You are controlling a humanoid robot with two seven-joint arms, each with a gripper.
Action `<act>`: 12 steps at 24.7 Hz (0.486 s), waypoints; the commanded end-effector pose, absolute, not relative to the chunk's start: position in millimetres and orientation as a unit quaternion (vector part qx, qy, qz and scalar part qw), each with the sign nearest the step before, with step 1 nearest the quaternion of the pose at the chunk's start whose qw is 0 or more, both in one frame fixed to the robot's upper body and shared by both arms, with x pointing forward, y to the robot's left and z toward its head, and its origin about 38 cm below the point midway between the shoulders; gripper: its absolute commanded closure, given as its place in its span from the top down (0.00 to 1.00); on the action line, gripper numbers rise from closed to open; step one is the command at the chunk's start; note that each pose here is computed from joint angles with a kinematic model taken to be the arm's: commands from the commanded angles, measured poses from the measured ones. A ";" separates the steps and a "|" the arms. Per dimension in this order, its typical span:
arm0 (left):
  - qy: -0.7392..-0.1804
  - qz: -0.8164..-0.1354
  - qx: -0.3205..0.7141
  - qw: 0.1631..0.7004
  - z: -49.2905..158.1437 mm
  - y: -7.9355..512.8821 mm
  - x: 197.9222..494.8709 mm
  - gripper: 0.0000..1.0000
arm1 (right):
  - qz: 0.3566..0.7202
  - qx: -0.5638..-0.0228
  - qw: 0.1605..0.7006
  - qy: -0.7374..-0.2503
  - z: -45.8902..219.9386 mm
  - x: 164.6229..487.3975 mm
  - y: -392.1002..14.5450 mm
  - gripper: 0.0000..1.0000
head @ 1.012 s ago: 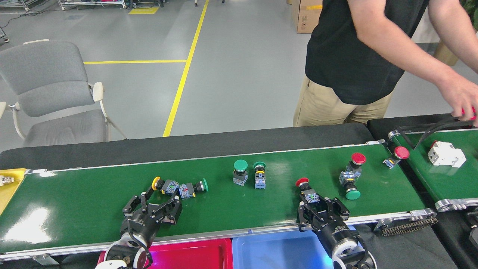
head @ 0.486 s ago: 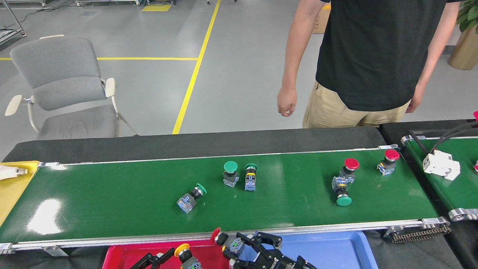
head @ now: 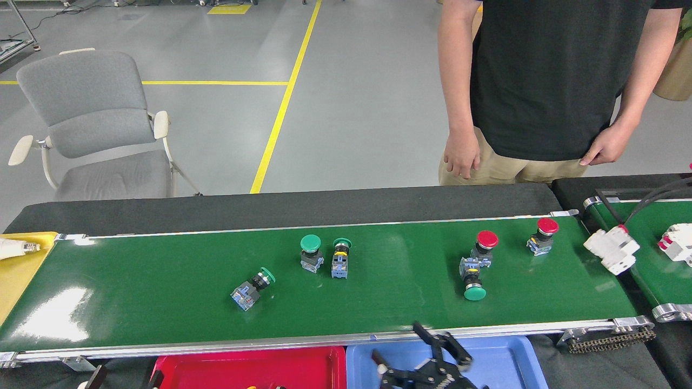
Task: Pick switch part from conveyor to tray
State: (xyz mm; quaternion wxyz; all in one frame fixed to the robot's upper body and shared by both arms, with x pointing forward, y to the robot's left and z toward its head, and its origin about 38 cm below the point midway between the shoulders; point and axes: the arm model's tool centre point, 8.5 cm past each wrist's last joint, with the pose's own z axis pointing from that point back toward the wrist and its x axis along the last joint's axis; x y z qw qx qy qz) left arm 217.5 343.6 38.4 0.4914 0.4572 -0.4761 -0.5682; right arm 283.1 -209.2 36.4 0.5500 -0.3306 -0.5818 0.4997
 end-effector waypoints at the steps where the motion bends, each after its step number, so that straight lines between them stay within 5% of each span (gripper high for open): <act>1: -0.500 -0.582 0.447 0.460 45.5 337.5 223.0 1.00 | 0.455 -0.379 0.584 -0.556 38.6 278.9 -248.5 0.99; 7: -0.526 -0.645 0.403 0.381 54.7 322.9 262.4 1.00 | 0.438 -0.415 0.601 -0.525 41.8 286.9 -265.1 0.99; 12: -0.521 -0.660 0.384 0.381 51.0 321.2 309.7 1.00 | 0.491 -0.407 0.539 -0.550 58.4 326.2 -199.7 0.99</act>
